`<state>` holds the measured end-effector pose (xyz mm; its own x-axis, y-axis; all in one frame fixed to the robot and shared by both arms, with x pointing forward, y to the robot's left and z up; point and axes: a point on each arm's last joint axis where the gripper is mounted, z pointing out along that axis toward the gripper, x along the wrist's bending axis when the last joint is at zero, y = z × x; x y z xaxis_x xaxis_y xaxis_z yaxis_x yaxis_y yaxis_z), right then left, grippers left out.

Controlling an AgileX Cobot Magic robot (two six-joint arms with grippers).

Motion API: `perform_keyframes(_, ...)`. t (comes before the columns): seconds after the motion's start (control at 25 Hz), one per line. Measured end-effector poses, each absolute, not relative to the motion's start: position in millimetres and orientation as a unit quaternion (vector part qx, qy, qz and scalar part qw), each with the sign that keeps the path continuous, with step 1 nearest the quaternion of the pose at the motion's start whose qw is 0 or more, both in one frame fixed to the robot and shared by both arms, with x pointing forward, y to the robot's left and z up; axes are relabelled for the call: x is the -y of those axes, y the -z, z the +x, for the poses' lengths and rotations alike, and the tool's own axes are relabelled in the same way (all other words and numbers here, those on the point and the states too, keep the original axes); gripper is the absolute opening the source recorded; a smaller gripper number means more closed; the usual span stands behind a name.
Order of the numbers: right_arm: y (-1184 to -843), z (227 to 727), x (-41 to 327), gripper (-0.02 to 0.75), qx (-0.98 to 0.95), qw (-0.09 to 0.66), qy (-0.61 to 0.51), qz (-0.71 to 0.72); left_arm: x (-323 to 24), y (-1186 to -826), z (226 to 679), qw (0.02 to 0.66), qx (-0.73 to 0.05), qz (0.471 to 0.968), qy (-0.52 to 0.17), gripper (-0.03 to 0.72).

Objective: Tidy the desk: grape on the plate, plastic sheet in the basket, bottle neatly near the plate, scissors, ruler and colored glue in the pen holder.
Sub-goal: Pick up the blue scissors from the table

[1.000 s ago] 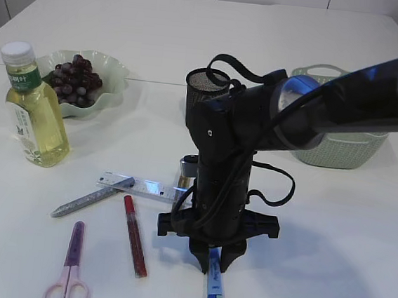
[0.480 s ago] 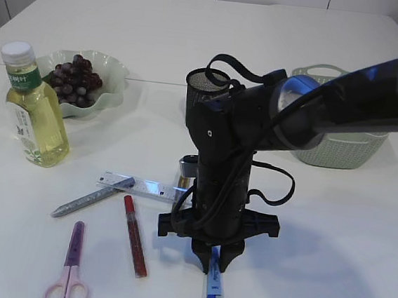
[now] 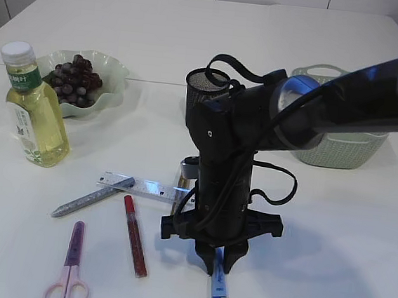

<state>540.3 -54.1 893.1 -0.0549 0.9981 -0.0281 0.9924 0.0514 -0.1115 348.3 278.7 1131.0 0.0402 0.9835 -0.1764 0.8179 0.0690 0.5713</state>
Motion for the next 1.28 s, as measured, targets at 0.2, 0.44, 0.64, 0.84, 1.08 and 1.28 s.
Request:
perform_keyframes(0.2,-893,539,56,0.162,0.731,0.028,-0.063,-0.679,-279,-1131,348,0.277,-0.676,0.666,-0.149,0.474)
perform_keyframes(0.44,-893,539,56,0.161,0.736,0.029,-0.065,-0.673,-279,-1131,348,0.277,-0.676,0.666,-0.149,0.470)
perform_keyframes(0.64,-894,537,57,0.161,0.738,0.032,-0.074,-0.670,-279,-1131,348,0.277,-0.676,0.666,-0.149,0.469)
perform_keyframes(0.84,-895,537,57,0.161,0.740,0.031,-0.072,-0.668,-279,-1131,348,0.277,-0.676,0.666,-0.149,0.469)
perform_keyframes(1.08,-900,537,57,0.160,0.742,0.031,-0.066,-0.667,-279,-1131,348,0.278,-0.676,0.665,-0.150,0.469)
perform_keyframes(1.28,-906,537,57,0.160,0.744,0.030,-0.058,-0.665,-279,-1131,349,0.279,-0.676,0.665,-0.150,0.469)
